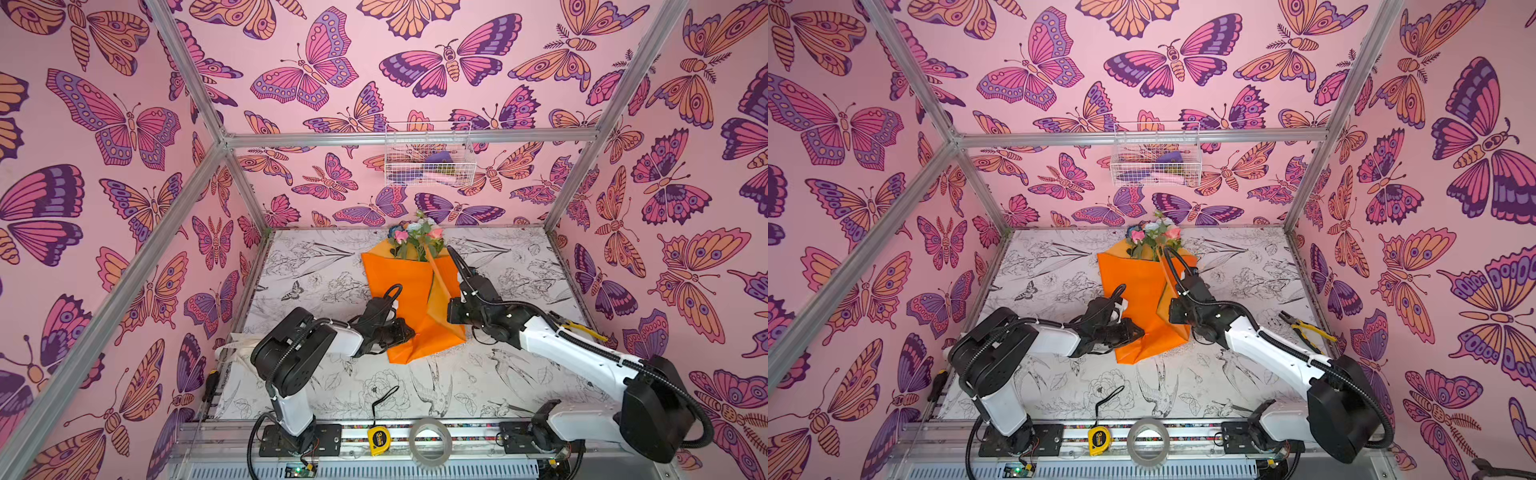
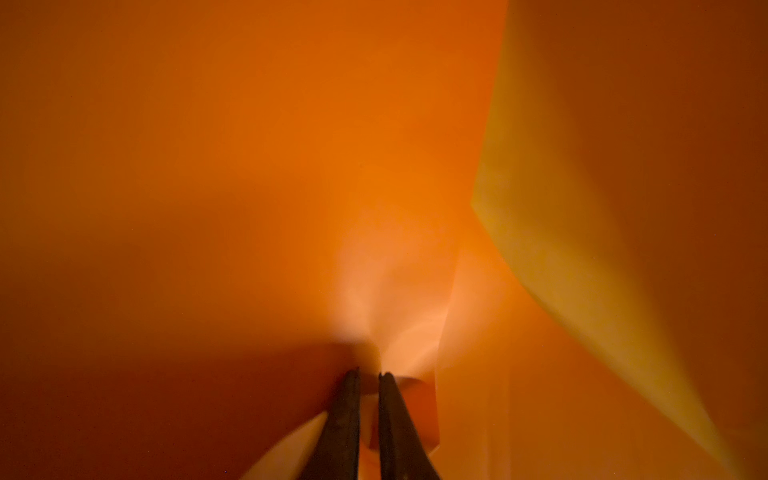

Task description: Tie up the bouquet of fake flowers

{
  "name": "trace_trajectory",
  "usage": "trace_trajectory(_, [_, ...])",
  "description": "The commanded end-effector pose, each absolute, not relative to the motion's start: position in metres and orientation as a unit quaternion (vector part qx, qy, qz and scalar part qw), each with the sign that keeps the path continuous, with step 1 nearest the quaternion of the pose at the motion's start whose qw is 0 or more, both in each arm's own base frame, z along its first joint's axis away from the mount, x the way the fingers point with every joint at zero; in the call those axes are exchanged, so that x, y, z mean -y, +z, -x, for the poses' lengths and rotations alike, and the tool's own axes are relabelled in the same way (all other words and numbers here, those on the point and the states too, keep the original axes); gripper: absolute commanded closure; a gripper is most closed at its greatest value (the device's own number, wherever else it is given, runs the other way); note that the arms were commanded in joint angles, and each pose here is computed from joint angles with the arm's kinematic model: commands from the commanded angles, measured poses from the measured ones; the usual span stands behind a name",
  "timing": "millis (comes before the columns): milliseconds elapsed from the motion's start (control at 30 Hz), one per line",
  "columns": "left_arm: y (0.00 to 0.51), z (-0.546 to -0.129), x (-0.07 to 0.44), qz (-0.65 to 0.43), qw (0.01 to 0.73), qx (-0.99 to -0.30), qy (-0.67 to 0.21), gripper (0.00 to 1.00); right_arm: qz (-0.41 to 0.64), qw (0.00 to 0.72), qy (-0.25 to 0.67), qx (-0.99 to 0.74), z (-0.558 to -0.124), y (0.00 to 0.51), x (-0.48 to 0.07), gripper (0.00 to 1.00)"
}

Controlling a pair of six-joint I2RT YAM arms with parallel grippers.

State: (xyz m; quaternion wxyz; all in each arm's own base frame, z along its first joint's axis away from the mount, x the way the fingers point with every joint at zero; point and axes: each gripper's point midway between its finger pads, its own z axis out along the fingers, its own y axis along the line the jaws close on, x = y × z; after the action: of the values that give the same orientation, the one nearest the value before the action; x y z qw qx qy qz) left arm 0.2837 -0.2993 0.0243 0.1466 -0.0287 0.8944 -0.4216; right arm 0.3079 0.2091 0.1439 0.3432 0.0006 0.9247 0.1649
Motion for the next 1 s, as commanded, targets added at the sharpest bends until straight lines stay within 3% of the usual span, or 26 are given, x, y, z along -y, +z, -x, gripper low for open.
trace_trajectory(0, [0.027, -0.273, 0.297, 0.006, 0.147, -0.893, -0.424, 0.85, -0.039, 0.341, 0.084, -0.935, -0.304, 0.134, -0.175, 0.91])
trace_trajectory(133, [0.044, -0.267, 0.295, -0.025, 0.17, -0.884, -0.435, 0.84, -0.096, 0.348, 0.026, -0.932, -0.294, 0.119, -0.138, 0.88])
trace_trajectory(333, [0.065, -0.252, 0.297, -0.11, 0.19, -0.869, -0.444, 0.8, -0.121, 0.336, 0.028, -0.934, -0.285, 0.095, -0.127, 0.86])
trace_trajectory(767, [0.053, -0.207, 0.328, -0.288, 0.13, -0.842, -0.437, 0.77, -0.127, 0.314, 0.028, -0.94, -0.287, 0.073, -0.128, 0.87])
trace_trajectory(967, [0.04, -0.212, 0.341, -0.312, 0.116, -0.836, -0.436, 0.8, -0.129, 0.311, 0.037, -0.941, -0.287, 0.073, -0.13, 0.88])
